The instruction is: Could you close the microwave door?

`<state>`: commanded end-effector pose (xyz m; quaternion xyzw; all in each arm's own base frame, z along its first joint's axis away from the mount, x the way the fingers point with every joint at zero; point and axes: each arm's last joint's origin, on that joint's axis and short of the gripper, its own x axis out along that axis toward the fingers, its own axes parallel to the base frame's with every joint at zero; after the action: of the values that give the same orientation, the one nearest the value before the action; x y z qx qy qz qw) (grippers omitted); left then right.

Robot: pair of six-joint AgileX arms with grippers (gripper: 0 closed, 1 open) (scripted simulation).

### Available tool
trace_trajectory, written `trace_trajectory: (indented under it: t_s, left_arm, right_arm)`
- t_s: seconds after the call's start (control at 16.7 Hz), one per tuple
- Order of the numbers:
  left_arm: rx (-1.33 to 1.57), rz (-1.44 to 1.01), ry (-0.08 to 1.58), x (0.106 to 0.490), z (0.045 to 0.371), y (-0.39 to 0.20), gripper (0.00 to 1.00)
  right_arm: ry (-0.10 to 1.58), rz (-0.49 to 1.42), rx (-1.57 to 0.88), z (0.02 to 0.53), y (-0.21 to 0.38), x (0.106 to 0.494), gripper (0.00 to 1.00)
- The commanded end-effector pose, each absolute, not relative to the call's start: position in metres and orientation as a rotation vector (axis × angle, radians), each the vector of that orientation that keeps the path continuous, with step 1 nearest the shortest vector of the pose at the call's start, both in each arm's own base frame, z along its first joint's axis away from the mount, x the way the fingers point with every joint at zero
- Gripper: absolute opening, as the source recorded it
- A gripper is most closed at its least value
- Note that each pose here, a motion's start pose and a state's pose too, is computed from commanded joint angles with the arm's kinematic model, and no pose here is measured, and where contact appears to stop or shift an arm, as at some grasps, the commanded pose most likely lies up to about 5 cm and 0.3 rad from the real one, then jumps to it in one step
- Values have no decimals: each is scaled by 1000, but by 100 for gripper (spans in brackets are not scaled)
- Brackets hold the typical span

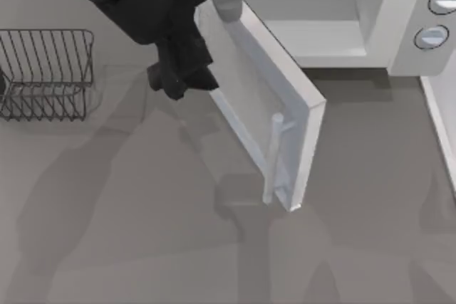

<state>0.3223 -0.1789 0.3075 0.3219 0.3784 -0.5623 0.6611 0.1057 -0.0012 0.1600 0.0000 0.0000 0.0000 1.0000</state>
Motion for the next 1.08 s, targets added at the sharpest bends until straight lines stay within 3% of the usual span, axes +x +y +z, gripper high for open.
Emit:
trace_trajectory:
  t_s: [0.18, 0.24, 1.08]
  left_arm:
    - [728, -1272, 856, 322, 307, -179, 2]
    - [728, -1272, 856, 322, 307, -179, 0]
    - [726, -1271, 861, 322, 307, -198, 0]
  right_arm:
    - [0, 0, 0, 160, -1, 106, 100]
    - [0, 0, 0, 160, -1, 106, 100]
    - [0, 0, 0, 160, -1, 106, 100]
